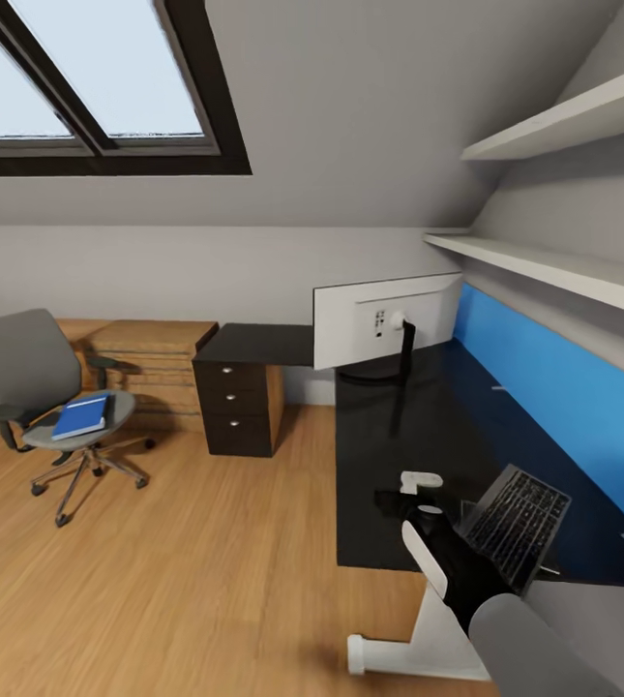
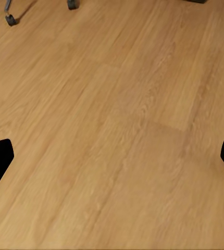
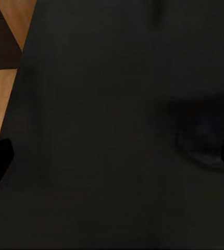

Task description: In the bedroom, organize the workspace by keeping the computer under the desk, ensuring the monitor is on the desk, placing the keyboard on the desk next to the monitor, placing the mouse on the desk next to the keyboard, moving the folder from the swivel chair onto the desk next to the mouse, stacking the notebook on top of the folder with the pen on top of the notebook, and positioning the swivel chair next to the desk.

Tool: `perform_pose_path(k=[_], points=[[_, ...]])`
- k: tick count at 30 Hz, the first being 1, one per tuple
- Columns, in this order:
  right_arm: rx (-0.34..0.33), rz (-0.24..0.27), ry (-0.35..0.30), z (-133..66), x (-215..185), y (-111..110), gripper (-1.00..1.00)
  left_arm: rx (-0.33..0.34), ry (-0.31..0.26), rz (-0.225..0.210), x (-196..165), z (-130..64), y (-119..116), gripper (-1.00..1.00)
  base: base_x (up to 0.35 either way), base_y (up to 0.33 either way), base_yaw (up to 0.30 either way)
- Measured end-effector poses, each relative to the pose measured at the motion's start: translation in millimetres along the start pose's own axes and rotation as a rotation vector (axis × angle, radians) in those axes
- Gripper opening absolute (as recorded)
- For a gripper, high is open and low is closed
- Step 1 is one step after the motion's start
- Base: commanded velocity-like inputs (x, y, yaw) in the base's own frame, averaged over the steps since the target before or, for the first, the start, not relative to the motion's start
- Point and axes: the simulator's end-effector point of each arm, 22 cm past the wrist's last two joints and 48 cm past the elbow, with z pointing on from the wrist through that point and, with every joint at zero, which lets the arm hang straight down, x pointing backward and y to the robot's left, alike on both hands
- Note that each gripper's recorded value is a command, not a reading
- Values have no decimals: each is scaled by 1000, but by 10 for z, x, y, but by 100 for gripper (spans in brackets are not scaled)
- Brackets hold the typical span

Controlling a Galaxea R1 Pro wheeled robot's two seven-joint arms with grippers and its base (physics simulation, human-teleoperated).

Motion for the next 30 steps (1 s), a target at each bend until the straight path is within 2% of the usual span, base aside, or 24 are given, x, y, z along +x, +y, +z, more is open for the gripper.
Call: perform_pose_path(k=[5,12,14,22,25,26,30], points=[[6,4,-15,6,-28,-42,100,0,0,0,3,-3,-2,100,299,0,4],[28,5,-48,22,-101,-210,100,0,1,0,7,-3,0,100,239,0,1],[48,9,-68,37,-127,-338,100,0,1,0,7,-1,1,100,39,0,0],[100,4,-55,79,-26,-676,100,1,1,0,4,1,-5,100,10,0,0],[130,7,-58,82,-43,-895,100,1,1,0,6,0,-4,100,1,0,0],[150,13,-35,104,34,-1006,100,0,1,-1,6,0,-3,100,0,0,0],[173,21,1,140,135,-1129,100,-1,1,-1,4,2,5,100,0,0,0]])
